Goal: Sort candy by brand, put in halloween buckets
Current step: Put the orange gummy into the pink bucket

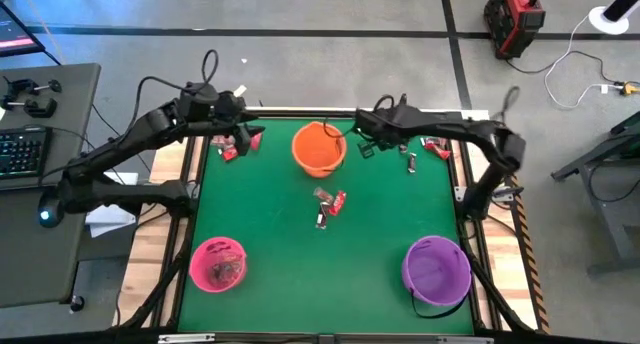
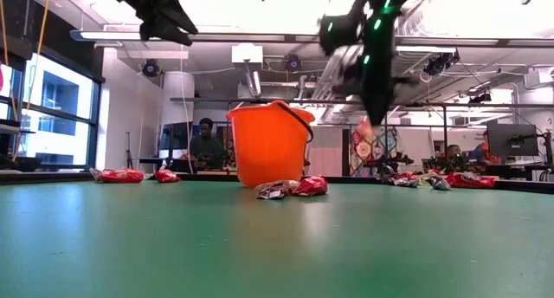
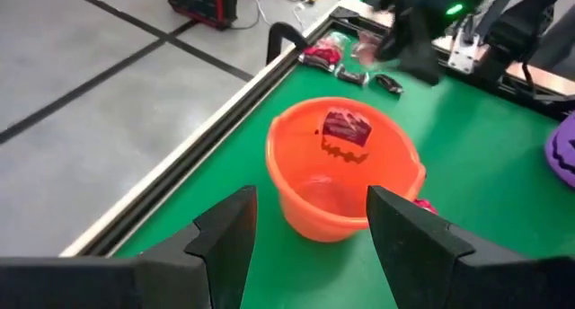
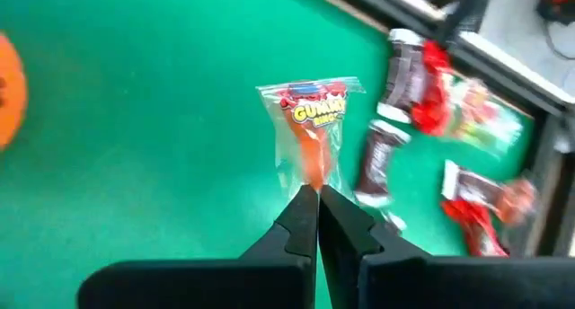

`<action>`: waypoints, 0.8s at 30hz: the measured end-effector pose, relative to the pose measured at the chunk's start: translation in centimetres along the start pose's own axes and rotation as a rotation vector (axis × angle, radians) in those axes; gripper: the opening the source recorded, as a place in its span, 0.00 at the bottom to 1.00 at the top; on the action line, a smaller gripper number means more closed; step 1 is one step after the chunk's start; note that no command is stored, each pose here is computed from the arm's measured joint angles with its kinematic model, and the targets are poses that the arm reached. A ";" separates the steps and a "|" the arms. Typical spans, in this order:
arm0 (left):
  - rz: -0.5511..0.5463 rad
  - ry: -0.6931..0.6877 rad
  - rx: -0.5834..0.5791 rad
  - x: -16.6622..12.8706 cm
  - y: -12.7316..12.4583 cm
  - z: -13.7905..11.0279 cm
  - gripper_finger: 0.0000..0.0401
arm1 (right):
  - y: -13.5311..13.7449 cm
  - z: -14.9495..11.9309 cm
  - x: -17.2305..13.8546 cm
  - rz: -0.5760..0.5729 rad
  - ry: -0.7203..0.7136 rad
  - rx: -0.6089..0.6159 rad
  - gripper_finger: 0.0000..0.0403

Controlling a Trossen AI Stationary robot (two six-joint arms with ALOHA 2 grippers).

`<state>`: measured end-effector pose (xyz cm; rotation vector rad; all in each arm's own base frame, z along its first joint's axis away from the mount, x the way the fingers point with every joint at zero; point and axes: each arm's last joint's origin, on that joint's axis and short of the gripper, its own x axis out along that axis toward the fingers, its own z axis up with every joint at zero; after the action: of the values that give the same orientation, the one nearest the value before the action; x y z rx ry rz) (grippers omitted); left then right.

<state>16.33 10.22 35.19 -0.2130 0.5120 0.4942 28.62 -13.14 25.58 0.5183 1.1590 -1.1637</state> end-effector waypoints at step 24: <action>-0.441 -0.184 -0.337 -2.6 -5.8 1.8 0.50 | 15.4 -9.5 -12.0 1.135 -0.606 -0.433 0.00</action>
<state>18.04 4.77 38.50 -0.5832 0.1879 0.1616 38.96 5.58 29.31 0.3466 0.3996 -0.0376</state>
